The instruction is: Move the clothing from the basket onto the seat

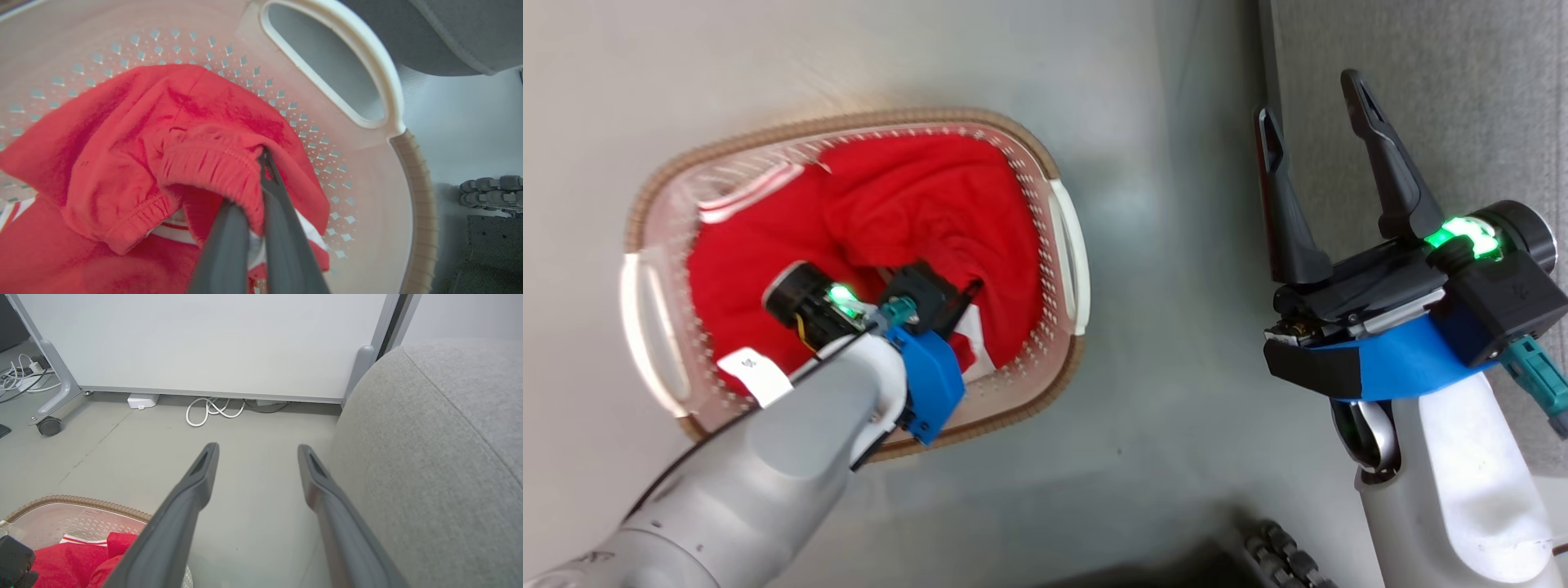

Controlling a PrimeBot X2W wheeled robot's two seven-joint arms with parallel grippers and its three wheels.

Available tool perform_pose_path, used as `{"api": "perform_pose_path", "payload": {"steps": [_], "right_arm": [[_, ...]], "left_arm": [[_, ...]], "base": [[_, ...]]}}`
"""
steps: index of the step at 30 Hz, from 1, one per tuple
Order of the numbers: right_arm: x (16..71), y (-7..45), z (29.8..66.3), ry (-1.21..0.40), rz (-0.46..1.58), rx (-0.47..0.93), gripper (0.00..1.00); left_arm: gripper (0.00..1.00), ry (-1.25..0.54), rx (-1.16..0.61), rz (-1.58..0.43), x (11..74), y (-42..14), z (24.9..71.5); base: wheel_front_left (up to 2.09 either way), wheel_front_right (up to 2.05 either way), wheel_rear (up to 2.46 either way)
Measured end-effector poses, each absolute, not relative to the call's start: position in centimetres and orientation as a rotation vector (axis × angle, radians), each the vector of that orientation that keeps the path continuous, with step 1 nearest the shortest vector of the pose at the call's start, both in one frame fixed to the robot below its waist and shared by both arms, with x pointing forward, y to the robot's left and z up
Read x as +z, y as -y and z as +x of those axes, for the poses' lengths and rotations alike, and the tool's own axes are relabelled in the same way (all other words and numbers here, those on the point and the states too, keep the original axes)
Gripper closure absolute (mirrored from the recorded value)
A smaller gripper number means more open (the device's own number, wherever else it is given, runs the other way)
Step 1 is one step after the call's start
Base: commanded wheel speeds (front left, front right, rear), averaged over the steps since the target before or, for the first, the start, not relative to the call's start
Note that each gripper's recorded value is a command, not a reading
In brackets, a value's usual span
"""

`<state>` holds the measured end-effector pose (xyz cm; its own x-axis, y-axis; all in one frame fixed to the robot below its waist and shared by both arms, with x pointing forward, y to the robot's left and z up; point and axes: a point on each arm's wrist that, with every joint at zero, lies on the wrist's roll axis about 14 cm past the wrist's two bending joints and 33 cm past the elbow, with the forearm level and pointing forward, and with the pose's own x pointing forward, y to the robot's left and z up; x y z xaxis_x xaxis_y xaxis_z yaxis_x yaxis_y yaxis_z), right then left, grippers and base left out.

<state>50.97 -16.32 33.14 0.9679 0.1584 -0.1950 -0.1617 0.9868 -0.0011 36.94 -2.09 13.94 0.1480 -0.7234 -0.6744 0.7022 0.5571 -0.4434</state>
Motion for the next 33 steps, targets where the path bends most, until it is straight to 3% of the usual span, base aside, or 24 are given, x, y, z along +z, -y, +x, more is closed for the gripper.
{"api": "perform_pose_path", "payload": {"steps": [16, 33], "right_arm": [[40.9, 14.0, 49.8, -0.064, -0.008, 0.207, 0.0], [48.6, 12.6, 44.8, 0.057, 0.008, 0.235, 0.0]], "left_arm": [[1.0, -0.702, -0.885, -0.143, 26.1, 1.9, 41.1], [1.0, -0.303, -0.723, -0.159, 40.8, -1.3, 43.1]], "base": [[0.0, 0.0, 0.0], [0.0, 0.0, 0.0]]}}
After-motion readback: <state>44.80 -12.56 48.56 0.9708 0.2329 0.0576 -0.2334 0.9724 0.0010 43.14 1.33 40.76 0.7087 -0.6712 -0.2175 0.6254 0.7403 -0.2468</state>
